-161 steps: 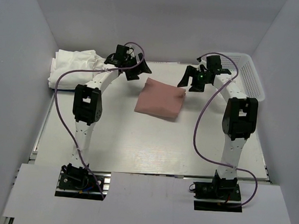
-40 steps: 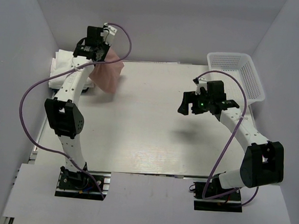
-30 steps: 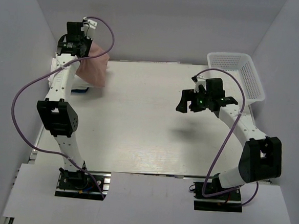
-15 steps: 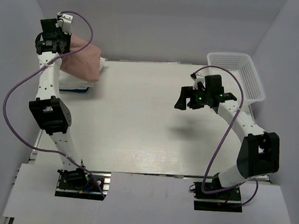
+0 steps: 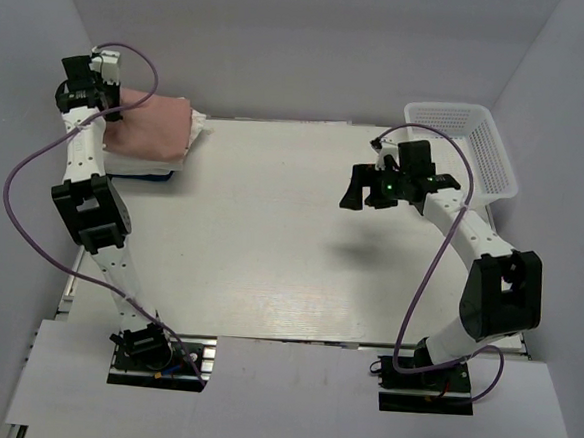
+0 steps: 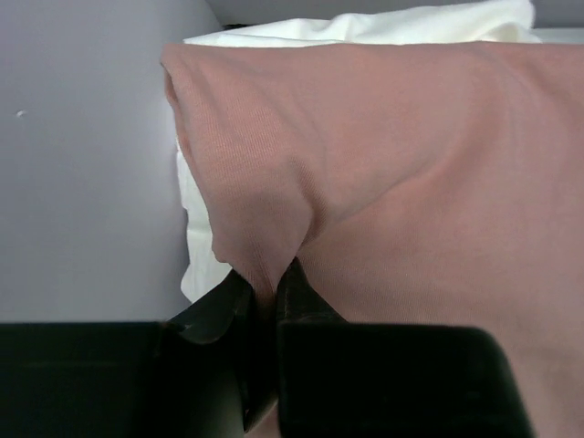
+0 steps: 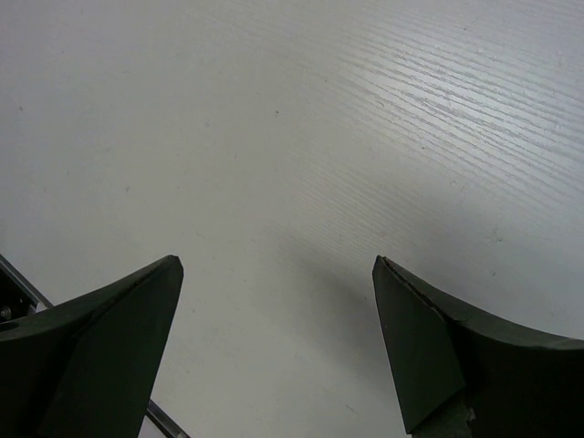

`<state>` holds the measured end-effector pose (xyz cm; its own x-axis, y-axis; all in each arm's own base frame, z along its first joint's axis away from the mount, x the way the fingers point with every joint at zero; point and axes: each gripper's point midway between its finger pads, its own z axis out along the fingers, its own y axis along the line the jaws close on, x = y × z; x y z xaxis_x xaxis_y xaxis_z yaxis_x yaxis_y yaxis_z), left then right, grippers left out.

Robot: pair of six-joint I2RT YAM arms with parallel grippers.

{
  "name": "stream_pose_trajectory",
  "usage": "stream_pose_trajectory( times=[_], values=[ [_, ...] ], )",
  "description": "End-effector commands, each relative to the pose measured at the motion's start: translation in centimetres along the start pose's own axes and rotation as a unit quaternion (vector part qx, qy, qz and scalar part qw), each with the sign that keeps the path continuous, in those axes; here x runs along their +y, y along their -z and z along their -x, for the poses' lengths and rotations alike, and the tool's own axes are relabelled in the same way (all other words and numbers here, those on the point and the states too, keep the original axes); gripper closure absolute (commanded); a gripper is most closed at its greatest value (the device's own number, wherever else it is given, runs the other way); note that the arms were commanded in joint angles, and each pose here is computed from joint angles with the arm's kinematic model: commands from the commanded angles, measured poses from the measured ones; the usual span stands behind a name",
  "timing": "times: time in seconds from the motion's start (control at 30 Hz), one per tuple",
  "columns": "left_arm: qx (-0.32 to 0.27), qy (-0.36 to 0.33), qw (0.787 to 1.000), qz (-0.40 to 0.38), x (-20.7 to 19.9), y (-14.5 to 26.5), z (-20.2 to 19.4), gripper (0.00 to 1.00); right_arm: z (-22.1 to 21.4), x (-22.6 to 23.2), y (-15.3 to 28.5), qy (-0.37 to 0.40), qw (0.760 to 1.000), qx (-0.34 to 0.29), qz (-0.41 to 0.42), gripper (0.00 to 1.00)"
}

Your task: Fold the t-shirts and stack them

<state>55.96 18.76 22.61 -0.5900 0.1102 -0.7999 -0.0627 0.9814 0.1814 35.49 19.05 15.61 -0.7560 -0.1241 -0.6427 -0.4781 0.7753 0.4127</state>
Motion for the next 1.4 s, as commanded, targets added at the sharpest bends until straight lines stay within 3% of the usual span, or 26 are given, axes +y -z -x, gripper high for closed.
stream_pose_trajectory(
  times=[0.0, 0.47, 0.5, 0.53, 0.6, 0.63, 0.67, 0.77, 0.87, 1.03, 1.07, 1.13, 1.17, 1.23, 1.3, 1.37],
  values=[
    [-0.07, 0.016, 0.997, 0.042, 4.0, 1.4, 3.7, 1.0, 1.5, 0.5, 0.2, 0.002, 1.0, -0.01, 0.007, 0.1],
    [-0.096, 0.039, 0.994, 0.025, 5.2, -1.1, 3.9, 1.0, 2.0, 0.4, -0.6, -0.012, 1.0, -0.001, 0.011, 0.1],
    [-0.096, 0.045, 0.994, 0.025, 5.2, -1.1, 3.9, 0.91, 2.0, 0.3, -0.6, -0.012, 1.0, -0.001, 0.01, 0.1],
    [-0.096, 0.05, 0.994, 0.024, 5.1, -1.1, 3.9, 0.49, 2.0, 0.5, -0.7, -0.013, 1.0, 0.0, 0.011, 0.1],
    [-0.095, 0.061, 0.993, 0.023, 5.0, -0.4, 4.2, 0.36, 2.0, 0.4, -0.6, -0.015, 1.0, 0.001, 0.01, 0.1],
    [-0.097, 0.06, 0.993, 0.024, 5.0, 0.5, 4.5, 0.03, 2.2, 0.4, -0.4, -0.013, 1.0, -0.002, 0.008, 0.1],
    [-0.1, 0.06, 0.993, 0.024, 4.9, 1.1, 4.8, 0.0, 2.3, 0.4, -0.4, -0.012, 1.0, -0.004, 0.007, 0.1],
    [-0.094, 0.071, 0.992, 0.035, 4.5, 2.3, 4.5, 0.0, 2.7, 0.5, -0.1, -0.007, 1.0, -0.014, 0.006, 0.1],
    [-0.1, 0.143, 0.984, 0.032, 3.8, 5.2, 5.5, 0.0, 3.0, 0.8, 0.1, -0.007, 1.0, -0.02, 0.008, 0.1],
    [-0.1, 0.259, 0.955, -0.103, -3.3, 8.7, 6.7, 0.0, 3.3, 1.5, 1.3, -0.018, 0.998, -0.066, 0.015, 0.1],
    [-0.136, 0.258, 0.944, -0.155, -5.5, 11.3, 8.9, 0.0, 3.4, 1.6, 1.5, -0.015, 0.997, -0.074, 0.015, 0.1],
    [-0.114, 0.266, 0.937, -0.195, -10.1, 11.7, 7.4, 0.0, 2.5, 1.6, 2.2, -0.013, 0.997, -0.081, 0.007, 0.1],
    [-0.094, 0.269, 0.942, -0.174, -11.2, 11.3, 5.7, 0.0, 2.8, 1.6, 3.1, -0.01, 0.995, -0.097, -0.006, 0.1],
    [-0.111, 0.245, 0.946, -0.18, -15.1, 15.1, 6.5, 0.0, 1.1, 0.6, 3.5, -0.02, 0.995, -0.089, -0.037, 0.1],
    [-0.08, 0.242, 0.952, -0.173, -17.7, 16.3, 3.8, 0.0, -0.1, 0.5, 4.4, -0.019, 0.995, -0.09, -0.049, 0.1],
    [-0.086, 0.226, 0.953, -0.18, -20.9, 20.4, 2.9, 0.0, -1.5, 0.0, 5.8, -0.016, 0.991, -0.105, -0.079, 0.1]
  ],
)
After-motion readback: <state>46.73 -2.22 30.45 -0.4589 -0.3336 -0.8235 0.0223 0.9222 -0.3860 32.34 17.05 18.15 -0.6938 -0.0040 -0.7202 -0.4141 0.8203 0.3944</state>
